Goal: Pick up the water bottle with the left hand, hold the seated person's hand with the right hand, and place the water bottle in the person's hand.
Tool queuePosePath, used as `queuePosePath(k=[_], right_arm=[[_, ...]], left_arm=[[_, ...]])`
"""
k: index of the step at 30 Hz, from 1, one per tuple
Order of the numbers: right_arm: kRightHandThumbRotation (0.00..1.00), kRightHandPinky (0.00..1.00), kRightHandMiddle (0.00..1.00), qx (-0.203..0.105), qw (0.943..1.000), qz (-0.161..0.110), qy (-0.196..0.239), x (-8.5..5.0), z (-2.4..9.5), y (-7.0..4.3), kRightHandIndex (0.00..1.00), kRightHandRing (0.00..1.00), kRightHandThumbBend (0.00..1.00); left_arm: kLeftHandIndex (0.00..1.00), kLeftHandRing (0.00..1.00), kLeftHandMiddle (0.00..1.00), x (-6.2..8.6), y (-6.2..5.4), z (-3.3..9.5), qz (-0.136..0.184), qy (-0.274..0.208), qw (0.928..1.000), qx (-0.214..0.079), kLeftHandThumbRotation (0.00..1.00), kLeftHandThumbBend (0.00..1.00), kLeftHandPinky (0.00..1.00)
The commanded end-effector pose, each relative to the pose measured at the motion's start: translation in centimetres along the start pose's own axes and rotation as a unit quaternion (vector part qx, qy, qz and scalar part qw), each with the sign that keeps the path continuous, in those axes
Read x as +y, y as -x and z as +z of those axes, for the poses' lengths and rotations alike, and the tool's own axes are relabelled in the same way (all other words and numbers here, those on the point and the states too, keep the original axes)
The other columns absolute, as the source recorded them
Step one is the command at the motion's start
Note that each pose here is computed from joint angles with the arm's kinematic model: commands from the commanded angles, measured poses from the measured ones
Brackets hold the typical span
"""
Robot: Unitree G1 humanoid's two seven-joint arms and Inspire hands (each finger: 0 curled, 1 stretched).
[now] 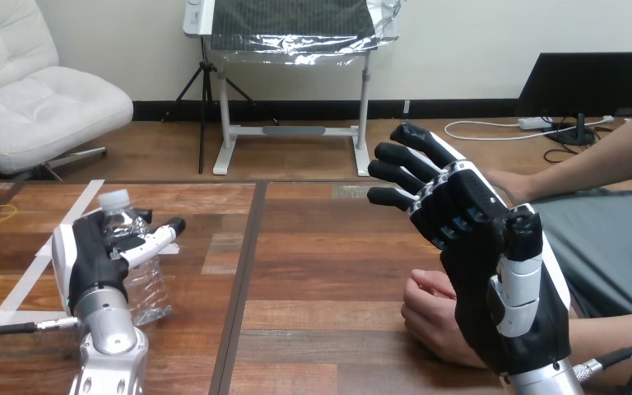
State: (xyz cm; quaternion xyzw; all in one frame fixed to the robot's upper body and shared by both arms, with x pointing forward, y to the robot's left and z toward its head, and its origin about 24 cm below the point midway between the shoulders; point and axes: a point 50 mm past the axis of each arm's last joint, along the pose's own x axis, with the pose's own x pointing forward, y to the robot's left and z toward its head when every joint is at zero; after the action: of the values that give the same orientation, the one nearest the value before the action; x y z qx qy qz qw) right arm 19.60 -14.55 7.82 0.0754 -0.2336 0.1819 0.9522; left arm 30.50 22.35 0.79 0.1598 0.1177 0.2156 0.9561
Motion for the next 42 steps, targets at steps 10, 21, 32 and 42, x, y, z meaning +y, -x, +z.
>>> queuePosePath(k=[10,21,32,42], right_arm=[[1.0,0.79,0.83,-0.032,0.9973,-0.007,0.065,-2.2,0.4,-2.4,0.84,0.84,0.69],[1.0,0.75,0.82,-0.033,0.9866,-0.015,0.159,-4.9,0.6,-3.9,0.82,0.81,0.69],[1.0,0.72,0.81,-0.034,0.9743,-0.015,0.222,-7.2,1.5,-5.0,0.81,0.8,0.72],[0.95,0.72,0.82,-0.029,0.959,-0.004,0.282,-9.0,2.2,-5.8,0.81,0.82,0.7]], left_arm=[[0.45,0.32,0.38,0.4,0.5,5.6,0.003,0.031,0.9874,-0.155,0.0,0.66,0.25],[0.45,0.31,0.37,0.7,1.7,7.3,-0.01,0.045,0.9739,-0.222,0.0,0.64,0.25],[0.44,0.31,0.37,1.1,2.9,8.8,-0.017,0.06,0.963,-0.262,0.0,0.65,0.24],[0.44,0.31,0.37,1.2,3.8,9.5,-0.032,0.071,0.9542,-0.289,0.0,0.64,0.25]])
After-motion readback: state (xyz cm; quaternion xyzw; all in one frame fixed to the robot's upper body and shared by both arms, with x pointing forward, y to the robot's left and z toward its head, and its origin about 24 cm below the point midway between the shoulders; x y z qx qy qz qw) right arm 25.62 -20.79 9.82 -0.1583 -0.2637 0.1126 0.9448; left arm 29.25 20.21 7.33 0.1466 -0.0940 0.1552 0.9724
